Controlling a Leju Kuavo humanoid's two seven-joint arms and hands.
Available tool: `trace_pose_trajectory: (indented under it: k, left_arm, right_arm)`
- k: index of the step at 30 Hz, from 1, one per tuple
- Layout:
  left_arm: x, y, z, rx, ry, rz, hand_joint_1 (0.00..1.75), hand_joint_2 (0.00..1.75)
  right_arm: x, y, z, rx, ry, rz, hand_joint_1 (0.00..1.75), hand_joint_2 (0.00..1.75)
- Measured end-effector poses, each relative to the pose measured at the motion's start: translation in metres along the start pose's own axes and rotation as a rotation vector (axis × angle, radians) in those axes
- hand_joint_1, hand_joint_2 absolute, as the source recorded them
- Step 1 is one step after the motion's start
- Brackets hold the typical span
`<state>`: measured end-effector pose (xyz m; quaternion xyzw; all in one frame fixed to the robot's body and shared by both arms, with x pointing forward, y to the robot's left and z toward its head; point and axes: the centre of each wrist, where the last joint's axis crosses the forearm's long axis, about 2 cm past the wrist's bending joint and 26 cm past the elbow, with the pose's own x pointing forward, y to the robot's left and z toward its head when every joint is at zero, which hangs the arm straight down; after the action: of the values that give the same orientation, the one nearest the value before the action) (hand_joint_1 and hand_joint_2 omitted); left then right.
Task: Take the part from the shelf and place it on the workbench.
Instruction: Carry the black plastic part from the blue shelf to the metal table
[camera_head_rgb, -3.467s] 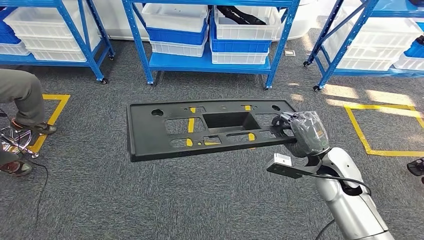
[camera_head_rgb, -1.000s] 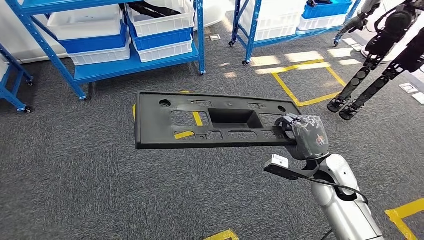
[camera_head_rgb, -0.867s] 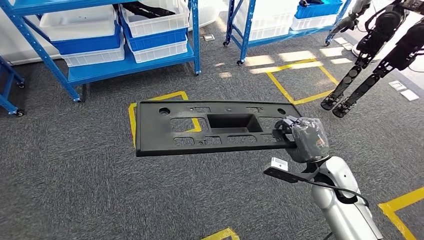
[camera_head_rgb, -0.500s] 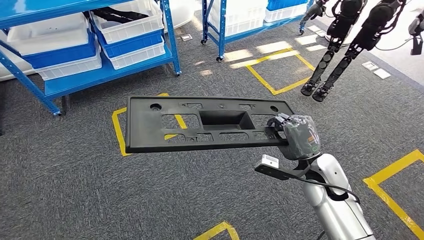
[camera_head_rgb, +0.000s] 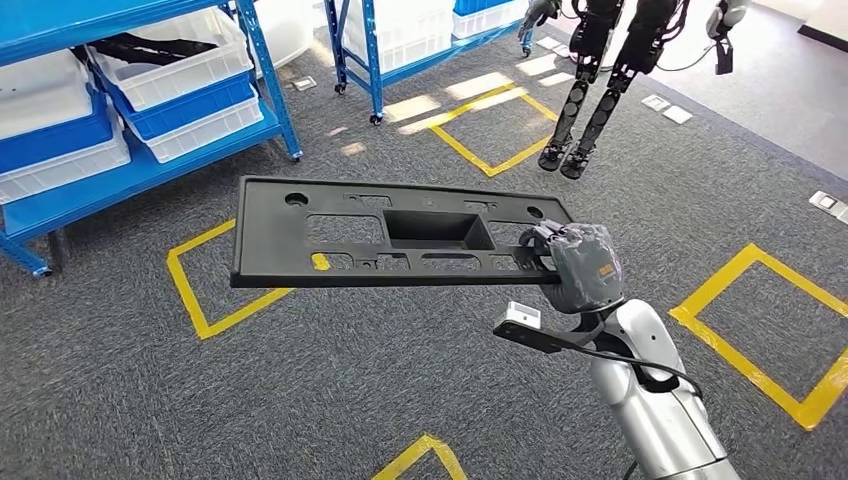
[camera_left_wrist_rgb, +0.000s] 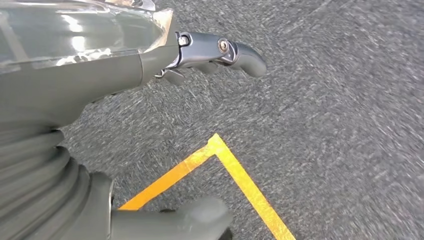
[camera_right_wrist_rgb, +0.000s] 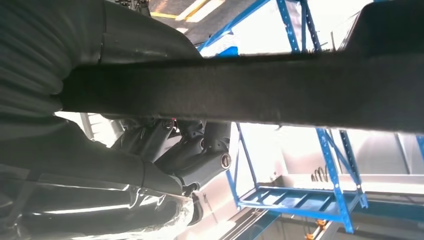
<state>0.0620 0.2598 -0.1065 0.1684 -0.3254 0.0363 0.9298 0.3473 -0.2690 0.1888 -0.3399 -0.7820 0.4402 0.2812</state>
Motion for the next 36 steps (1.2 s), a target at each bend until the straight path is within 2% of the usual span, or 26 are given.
trace_pose_trajectory:
  k: [8,16,26,36]
  left_arm:
    - [-0.005,-0.002,0.004,-0.019,-0.002,-0.019,0.0,1.75]
    - [-0.002,0.0,0.001,-0.036,-0.019,-0.039,0.0,1.75]
    - [0.005,-0.002,-0.002,-0.107,-0.026,-0.095,0.0,1.75]
    - [0.027,-0.008,-0.013,-0.157,-0.063,-0.113,0.0,1.75]
  right_arm:
    - [-0.005,0.009,0.03,0.02,0.031,0.009,1.75,1.75]
    - [-0.016,0.002,0.062,0.007,0.083,0.036,1.75,1.75]
    - [0.003,0.001,0.103,0.002,0.131,0.078,1.75,1.75]
    - [-0.004,-0.022,0.095,-0.02,0.135,0.161,1.75,1.75]
